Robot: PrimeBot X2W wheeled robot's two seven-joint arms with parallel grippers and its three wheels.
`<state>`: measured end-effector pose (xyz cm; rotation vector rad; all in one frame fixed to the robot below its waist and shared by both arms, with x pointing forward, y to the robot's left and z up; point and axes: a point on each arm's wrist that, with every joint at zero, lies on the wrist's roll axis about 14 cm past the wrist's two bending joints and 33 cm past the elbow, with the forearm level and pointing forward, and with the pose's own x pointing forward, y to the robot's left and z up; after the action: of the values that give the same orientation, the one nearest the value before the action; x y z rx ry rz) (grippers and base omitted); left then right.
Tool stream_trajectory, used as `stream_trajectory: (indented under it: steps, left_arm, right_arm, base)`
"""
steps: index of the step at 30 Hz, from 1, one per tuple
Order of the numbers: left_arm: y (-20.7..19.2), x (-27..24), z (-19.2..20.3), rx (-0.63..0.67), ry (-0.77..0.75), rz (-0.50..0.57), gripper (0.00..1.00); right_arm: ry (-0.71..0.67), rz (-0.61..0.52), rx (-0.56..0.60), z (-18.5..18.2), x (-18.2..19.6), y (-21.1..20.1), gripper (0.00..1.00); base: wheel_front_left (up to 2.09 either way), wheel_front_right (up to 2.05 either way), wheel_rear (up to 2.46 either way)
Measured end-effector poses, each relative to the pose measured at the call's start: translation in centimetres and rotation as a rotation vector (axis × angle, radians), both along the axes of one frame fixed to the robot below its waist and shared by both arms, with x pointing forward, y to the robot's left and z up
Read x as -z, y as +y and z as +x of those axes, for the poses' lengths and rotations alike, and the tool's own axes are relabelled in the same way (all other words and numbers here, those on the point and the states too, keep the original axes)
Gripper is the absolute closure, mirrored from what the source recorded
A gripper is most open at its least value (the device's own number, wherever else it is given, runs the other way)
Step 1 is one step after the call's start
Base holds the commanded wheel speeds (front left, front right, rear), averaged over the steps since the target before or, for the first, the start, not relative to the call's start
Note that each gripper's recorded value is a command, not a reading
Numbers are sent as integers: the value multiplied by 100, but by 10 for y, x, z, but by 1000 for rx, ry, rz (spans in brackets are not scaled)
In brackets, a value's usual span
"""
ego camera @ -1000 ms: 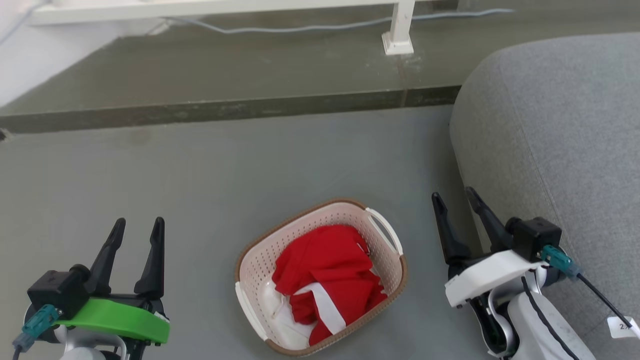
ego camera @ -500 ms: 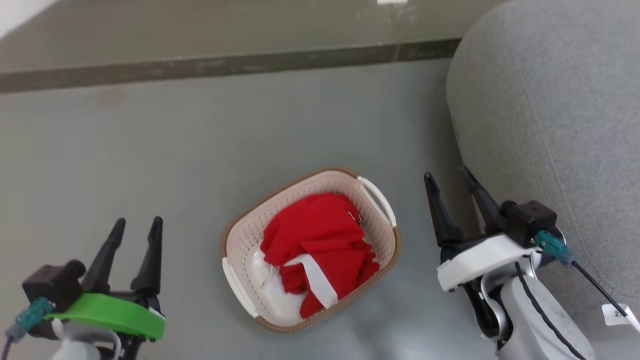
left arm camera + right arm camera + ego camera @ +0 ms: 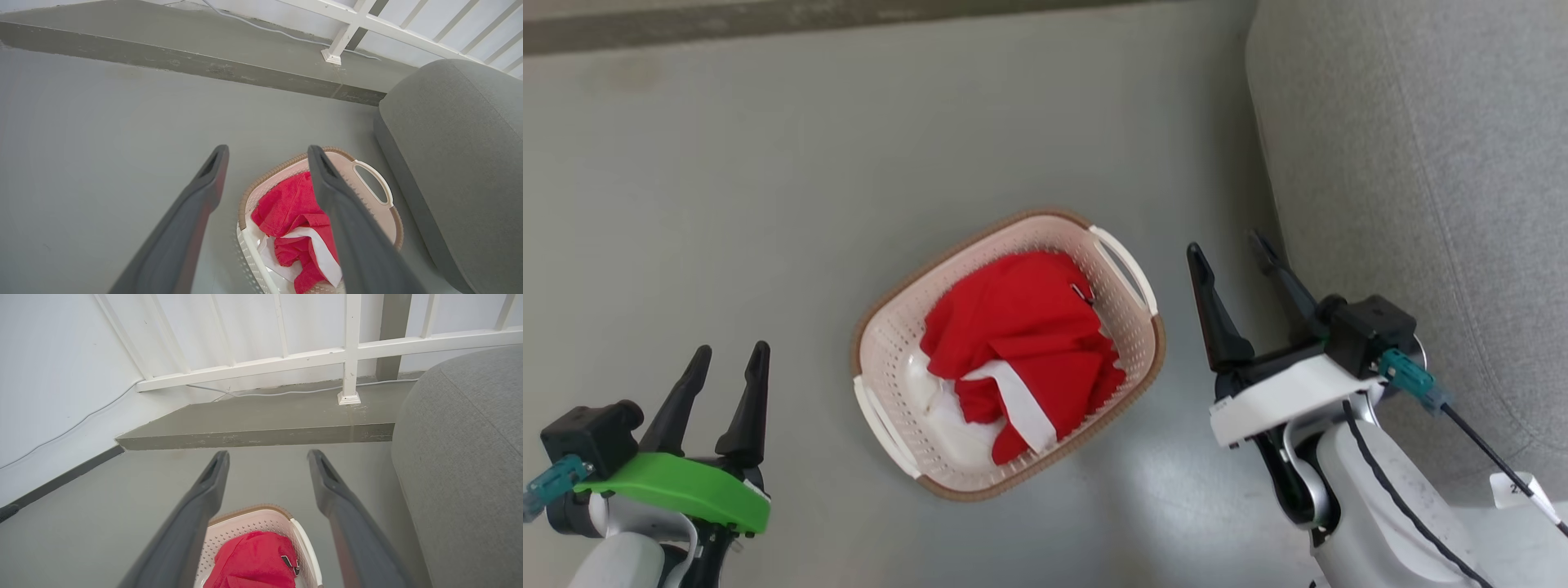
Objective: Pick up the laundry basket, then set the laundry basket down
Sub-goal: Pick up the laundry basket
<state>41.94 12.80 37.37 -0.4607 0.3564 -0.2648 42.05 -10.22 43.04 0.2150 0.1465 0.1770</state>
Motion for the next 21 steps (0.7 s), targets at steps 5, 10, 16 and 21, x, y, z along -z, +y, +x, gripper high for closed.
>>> stream_trajectory:
  steps: [5, 10, 16, 21]
  left_arm:
    - [-5, 28, 1, 26, 83, -11, 0]
    - [-18, 51, 4, 76, 154, -22, 0]
    - [-27, 83, 3, 104, 269, -48, 0]
    - [-35, 113, -8, 129, 396, -69, 0]
  right_arm:
    - [16, 9, 5, 8, 8, 3, 0]
    - [35, 9, 18, 15, 17, 1, 0]
    - [55, 15, 24, 22, 28, 1, 0]
    - [73, 15, 30, 27, 37, 2, 0]
  base:
    - [0, 0, 0]
    - [0, 0, 0]
    - [0, 0, 0]
    - [0, 0, 0]
